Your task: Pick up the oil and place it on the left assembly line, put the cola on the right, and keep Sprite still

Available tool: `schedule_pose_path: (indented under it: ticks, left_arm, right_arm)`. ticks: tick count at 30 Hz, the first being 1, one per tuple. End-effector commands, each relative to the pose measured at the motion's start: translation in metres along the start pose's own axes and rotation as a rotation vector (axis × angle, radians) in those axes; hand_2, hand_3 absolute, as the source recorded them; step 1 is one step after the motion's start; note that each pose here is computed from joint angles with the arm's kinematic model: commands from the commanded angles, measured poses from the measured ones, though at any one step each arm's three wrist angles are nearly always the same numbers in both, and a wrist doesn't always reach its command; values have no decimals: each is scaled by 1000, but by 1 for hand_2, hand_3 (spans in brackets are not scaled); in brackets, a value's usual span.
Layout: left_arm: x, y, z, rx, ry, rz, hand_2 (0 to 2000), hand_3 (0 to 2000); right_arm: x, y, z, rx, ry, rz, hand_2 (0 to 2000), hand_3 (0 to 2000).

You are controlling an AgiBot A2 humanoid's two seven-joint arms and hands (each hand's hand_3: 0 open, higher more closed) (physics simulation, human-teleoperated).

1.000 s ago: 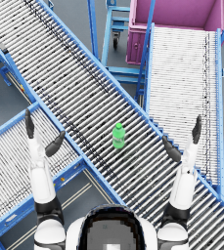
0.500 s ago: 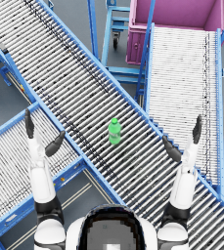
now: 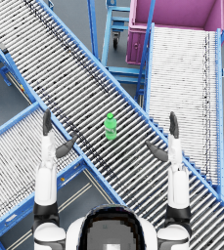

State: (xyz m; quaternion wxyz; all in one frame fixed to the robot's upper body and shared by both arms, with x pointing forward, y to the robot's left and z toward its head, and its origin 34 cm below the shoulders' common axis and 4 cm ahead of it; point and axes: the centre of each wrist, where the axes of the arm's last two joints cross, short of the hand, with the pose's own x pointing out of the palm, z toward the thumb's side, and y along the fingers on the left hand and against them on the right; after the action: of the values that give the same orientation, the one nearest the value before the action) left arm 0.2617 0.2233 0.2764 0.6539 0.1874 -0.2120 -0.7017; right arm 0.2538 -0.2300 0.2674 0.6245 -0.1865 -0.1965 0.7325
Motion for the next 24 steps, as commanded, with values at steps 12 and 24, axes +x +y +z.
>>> schedule_pose_path:
  ticks: [12, 24]
  left_arm:
    - [21, -29, -36, -264, -194, -93, 0, 0]
    - [22, -31, -37, -280, -205, -98, 0, 0]
  right_arm:
    - [28, 14, -33, 212, -203, 203, 0, 0]
    - [30, 15, -35, 224, -214, 214, 0, 0]
